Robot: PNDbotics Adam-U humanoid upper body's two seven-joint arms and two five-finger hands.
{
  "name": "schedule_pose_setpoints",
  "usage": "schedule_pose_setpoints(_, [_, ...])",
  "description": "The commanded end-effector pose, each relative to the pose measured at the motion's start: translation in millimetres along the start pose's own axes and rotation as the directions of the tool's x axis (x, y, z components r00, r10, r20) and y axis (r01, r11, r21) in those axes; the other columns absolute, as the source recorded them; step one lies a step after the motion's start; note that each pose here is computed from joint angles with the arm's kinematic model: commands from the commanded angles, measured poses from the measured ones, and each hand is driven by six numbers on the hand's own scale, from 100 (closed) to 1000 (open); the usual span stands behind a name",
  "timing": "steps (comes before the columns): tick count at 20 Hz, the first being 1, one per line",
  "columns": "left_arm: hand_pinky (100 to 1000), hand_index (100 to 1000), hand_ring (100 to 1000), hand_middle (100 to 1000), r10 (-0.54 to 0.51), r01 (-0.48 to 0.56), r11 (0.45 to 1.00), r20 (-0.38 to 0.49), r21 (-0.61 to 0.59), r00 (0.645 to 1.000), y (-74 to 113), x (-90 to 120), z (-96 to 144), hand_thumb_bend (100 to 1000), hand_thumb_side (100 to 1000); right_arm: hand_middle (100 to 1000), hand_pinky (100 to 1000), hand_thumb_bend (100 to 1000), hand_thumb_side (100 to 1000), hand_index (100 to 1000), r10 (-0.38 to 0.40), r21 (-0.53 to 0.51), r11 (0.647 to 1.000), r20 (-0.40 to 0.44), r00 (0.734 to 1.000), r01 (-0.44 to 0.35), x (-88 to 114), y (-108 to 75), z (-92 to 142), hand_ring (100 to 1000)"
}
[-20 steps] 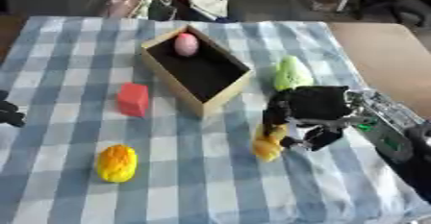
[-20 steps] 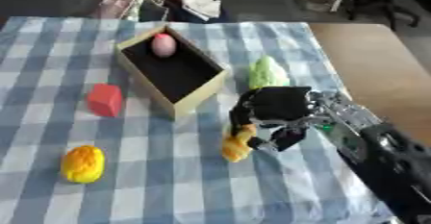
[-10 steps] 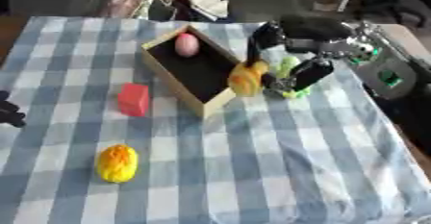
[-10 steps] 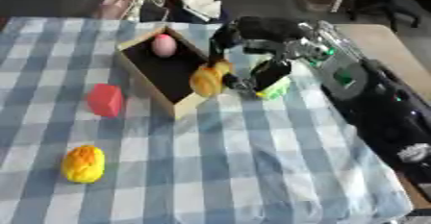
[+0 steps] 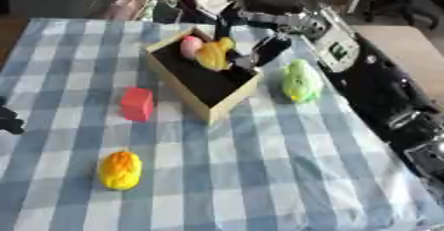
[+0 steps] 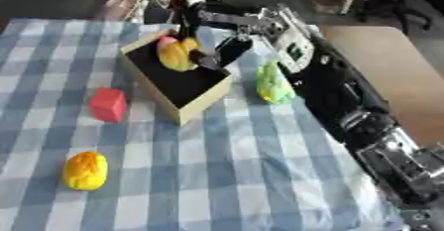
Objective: Pick up objects on the table and place them in the box.
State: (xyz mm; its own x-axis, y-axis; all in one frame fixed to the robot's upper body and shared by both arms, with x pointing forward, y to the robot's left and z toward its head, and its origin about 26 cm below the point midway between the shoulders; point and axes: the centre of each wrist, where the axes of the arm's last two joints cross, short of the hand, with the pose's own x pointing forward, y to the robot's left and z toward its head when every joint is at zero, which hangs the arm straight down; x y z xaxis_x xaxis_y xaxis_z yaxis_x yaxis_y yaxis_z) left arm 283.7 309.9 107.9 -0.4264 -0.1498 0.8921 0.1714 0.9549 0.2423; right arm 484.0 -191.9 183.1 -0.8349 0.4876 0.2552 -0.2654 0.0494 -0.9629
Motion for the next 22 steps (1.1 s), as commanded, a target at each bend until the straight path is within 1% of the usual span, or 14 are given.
schedule_pose_setpoints(1, [724, 733, 513, 549, -0.011, 0.011, 1.000, 0.031, -0.016, 0.999, 1.8, 7.5, -5.3, 100, 642, 622, 768, 100, 100, 575, 0.061, 0.044, 0.997, -0.038, 0.997, -0.059, -7.5, 1.1, -6.9, 644])
schedule_pose_setpoints(3, [724, 733, 513, 549, -0.009, 0.010, 1.000, 0.033, -0.018, 0.999, 1.4, 7.8, -5.9, 100, 642, 651, 774, 100, 100, 667, 0.083, 0.054, 0.995, -0.068, 0.994, -0.079, -10.5, 7.7, -9.6, 664])
schedule_pose_setpoints(5, [725, 733, 513, 549, -0.009, 0.010, 1.000, 0.033, -0.018, 0.999, 1.5, 7.9, -5.8, 100, 642, 668, 778, 100, 100, 723, 0.115, 0.068, 0.992, -0.087, 0.990, -0.109, -12.6, 11.4, -10.4, 677])
schedule_pose_setpoints(6, [725, 733, 513, 549, -0.010, 0.010, 1.000, 0.032, -0.017, 0.999, 1.6, 7.8, -5.6, 100, 642, 694, 785, 100, 163, 806, 0.134, 0.073, 0.989, -0.091, 0.987, -0.127, -13.3, 11.7, -9.7, 695])
schedule_pose_setpoints(7, [725, 733, 513, 549, -0.010, 0.011, 1.000, 0.032, -0.016, 0.999, 1.8, 7.7, -5.4, 100, 642, 703, 788, 100, 183, 829, 0.153, 0.076, 0.986, -0.093, 0.984, -0.146, -13.9, 11.1, -8.5, 702])
schedule_pose_setpoints(8, [724, 733, 513, 549, -0.010, 0.011, 1.000, 0.031, -0.016, 0.999, 1.8, 7.6, -5.3, 100, 642, 713, 791, 142, 298, 852, 0.172, 0.077, 0.983, -0.092, 0.981, -0.165, -14.2, 9.9, -7.2, 710])
schedule_pose_setpoints(9, [725, 733, 513, 549, -0.010, 0.011, 1.000, 0.030, -0.016, 0.999, 1.8, 7.5, -5.3, 100, 642, 716, 792, 154, 311, 857, 0.188, 0.077, 0.980, -0.090, 0.978, -0.181, -14.4, 8.3, -5.8, 713])
schedule_pose_setpoints(10, [725, 733, 513, 549, -0.010, 0.011, 1.000, 0.030, -0.017, 0.999, 1.8, 7.5, -5.3, 100, 642, 733, 798, 220, 371, 885, 0.209, 0.079, 0.976, -0.087, 0.974, -0.202, -14.2, 5.0, -4.2, 729])
schedule_pose_setpoints(12, [725, 733, 513, 549, -0.010, 0.011, 1.000, 0.030, -0.018, 1.000, 1.8, 7.4, -5.2, 100, 642, 745, 804, 263, 399, 904, 0.248, 0.083, 0.967, -0.082, 0.965, -0.241, -13.1, -2.0, -0.8, 740])
schedule_pose_setpoints(15, [725, 733, 513, 549, -0.012, 0.012, 1.000, 0.030, -0.018, 0.999, 2.1, 7.5, -5.1, 100, 640, 751, 807, 253, 388, 914, 0.281, 0.068, 0.959, -0.079, 0.956, -0.276, -12.5, -12.9, 7.1, 744])
schedule_pose_setpoints(16, [725, 733, 513, 549, -0.012, 0.013, 1.000, 0.030, -0.017, 0.999, 2.2, 7.5, -5.1, 100, 639, 750, 807, 234, 342, 913, 0.282, 0.060, 0.959, -0.082, 0.956, -0.278, -12.6, -15.9, 9.9, 742])
schedule_pose_setpoints(17, [725, 733, 513, 549, -0.013, 0.013, 1.000, 0.030, -0.017, 0.999, 2.4, 7.6, -5.0, 100, 639, 750, 807, 228, 327, 913, 0.281, 0.044, 0.960, -0.091, 0.955, -0.278, -13.4, -20.4, 14.6, 742])
schedule_pose_setpoints(20, [725, 733, 514, 549, -0.014, 0.014, 1.000, 0.028, -0.016, 1.000, 2.9, 7.3, -4.6, 100, 640, 767, 812, 226, 294, 919, 0.271, 0.009, 0.962, -0.154, 0.950, -0.273, -19.8, -35.1, 36.1, 752])
schedule_pose_setpoints(22, [725, 733, 514, 549, -0.015, 0.016, 1.000, 0.026, -0.016, 1.000, 3.2, 7.1, -4.2, 100, 640, 790, 817, 226, 312, 922, 0.255, 0.004, 0.966, -0.203, 0.945, -0.260, -25.0, -41.0, 49.7, 764])
